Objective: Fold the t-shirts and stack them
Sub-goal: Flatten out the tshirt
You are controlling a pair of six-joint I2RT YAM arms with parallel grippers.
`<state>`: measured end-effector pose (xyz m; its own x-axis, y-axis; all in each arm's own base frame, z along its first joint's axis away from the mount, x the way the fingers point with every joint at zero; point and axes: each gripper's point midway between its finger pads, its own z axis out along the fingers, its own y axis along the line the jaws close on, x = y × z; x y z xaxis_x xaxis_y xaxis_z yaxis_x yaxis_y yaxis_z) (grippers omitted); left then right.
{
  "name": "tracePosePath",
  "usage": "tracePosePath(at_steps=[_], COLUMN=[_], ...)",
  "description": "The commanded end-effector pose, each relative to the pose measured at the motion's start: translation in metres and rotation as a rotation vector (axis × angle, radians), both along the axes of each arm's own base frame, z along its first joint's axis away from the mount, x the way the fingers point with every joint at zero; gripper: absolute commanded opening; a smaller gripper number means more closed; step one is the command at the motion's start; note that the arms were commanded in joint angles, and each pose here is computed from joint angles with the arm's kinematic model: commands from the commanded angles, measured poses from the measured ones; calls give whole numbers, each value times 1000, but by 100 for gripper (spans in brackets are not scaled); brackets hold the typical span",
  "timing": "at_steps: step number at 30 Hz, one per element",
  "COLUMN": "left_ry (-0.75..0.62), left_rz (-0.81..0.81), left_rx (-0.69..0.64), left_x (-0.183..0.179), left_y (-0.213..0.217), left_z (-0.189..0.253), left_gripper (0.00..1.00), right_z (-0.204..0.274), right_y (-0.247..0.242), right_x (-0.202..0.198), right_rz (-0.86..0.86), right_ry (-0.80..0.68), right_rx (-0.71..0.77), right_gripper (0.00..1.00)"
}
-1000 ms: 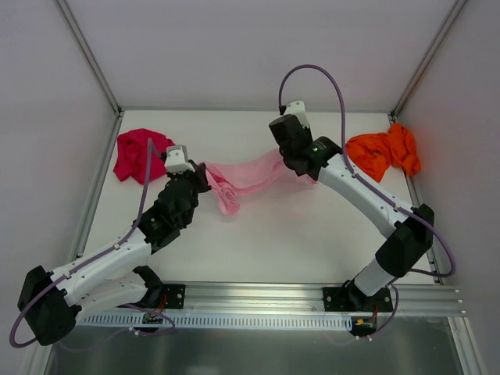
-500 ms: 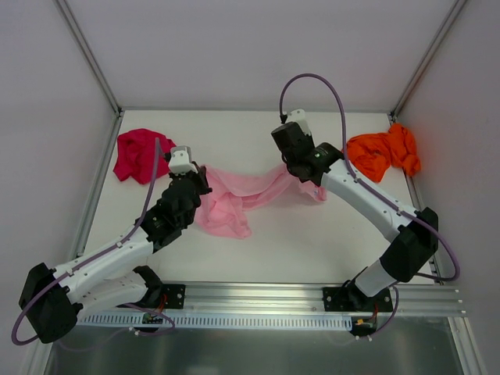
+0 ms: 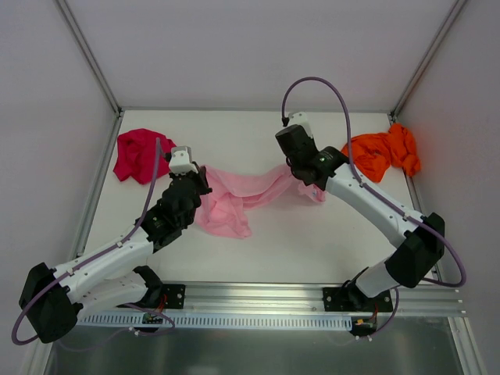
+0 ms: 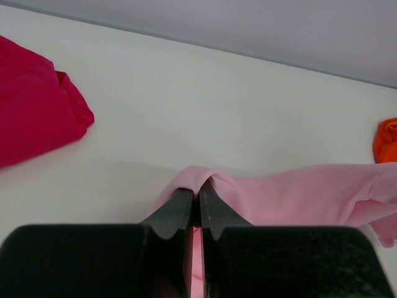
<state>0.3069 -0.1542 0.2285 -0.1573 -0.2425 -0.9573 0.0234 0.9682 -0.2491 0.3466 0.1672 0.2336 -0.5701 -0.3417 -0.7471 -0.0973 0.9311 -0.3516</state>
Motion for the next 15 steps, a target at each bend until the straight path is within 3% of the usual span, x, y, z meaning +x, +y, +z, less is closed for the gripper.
tracePosePath(at_steps=[1,2,3,4,14,15], left_ry=[-28,-28,-30,-29,-31,-32], left_rz=[1,1,2,1,7,7], left_rx=[10,10,9,10,17,18], left_x=[2,2,3,3,2,2], left_y=[-2,-2,-2,-2,-1,0], left_z=[7,6,7,7,6,7], left_gripper=[0,0,0,0,0,0], right_z=[27,25,25,23,20,16], right_y=[0,0,2,1,-5,-3], right_x=[-2,-3,-2,-2,-4,-5], right_rz=[21,25,47,35,20,36], right_ry=[-62,-50,-51,-54,-49,-27], right_rx=[62,56,50,45,22,28], right_gripper=[21,50,9,1,1,5])
